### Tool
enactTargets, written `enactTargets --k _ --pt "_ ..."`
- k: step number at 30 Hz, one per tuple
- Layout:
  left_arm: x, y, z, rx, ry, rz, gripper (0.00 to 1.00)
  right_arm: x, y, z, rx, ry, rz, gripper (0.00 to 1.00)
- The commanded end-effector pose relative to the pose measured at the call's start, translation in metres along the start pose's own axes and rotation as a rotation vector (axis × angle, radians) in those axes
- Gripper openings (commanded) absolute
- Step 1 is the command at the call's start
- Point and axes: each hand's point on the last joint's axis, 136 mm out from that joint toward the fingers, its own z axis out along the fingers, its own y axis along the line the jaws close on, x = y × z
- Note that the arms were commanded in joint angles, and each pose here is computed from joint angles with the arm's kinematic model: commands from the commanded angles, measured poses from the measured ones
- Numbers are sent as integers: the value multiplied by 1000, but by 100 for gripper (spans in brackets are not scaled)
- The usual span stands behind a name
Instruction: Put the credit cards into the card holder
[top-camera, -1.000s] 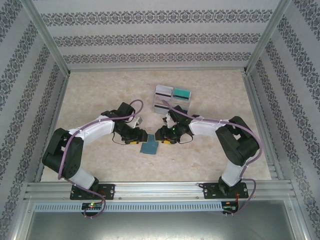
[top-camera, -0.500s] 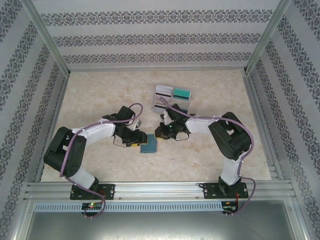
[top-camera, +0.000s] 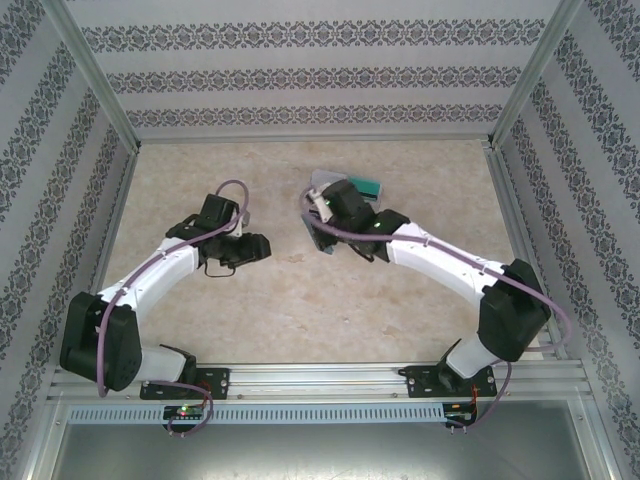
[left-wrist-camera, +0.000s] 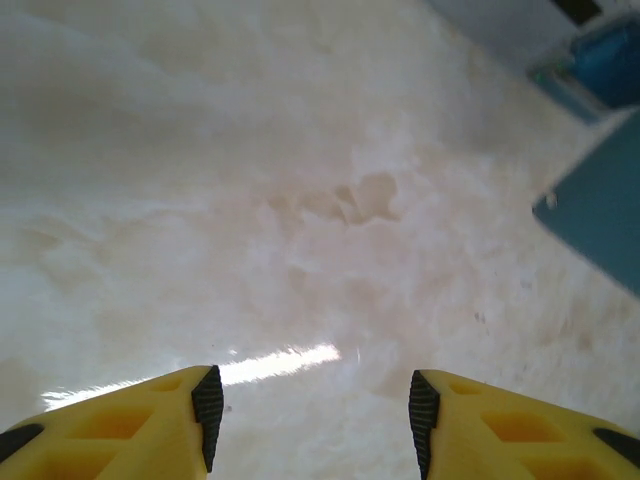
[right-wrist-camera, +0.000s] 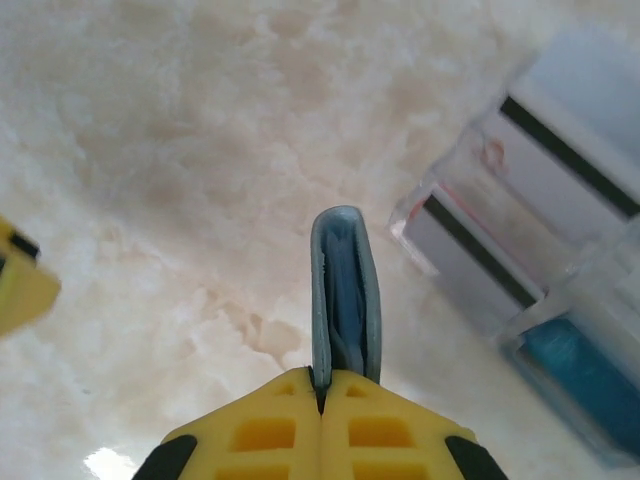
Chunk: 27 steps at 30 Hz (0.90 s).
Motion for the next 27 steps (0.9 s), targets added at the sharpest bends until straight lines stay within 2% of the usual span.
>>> enactTargets --k 1,8,9,11,12,15,18,23,27 --pt "-3 21 0 -17 -33 -112 54 40 -6 22 211 146 -381 2" --pt "-6 31 -4 -2 -62 -151 55 88 63 58 157 237 -584 8" --pt "-5 32 -4 -3 -61 -150 57 93 69 57 144 239 -586 13" --pt "-5 33 -7 -6 -66 -147 60 98 77 50 90 233 -529 38" --pt "-6 33 -7 -7 -69 -147 61 97 78 44 71 219 -497 41" --pt "-9 26 -3 29 -62 -125 61 92 73 17 -11 180 -329 44" --pt "-18 16 4 78 -50 -101 61 92 66 -5 -148 171 -72 44" --pt "-46 -18 25 158 -20 -11 56 125 61 -5 -331 302 339 39" --pt "-54 -49 49 148 45 127 48 155 52 6 -367 391 521 29"
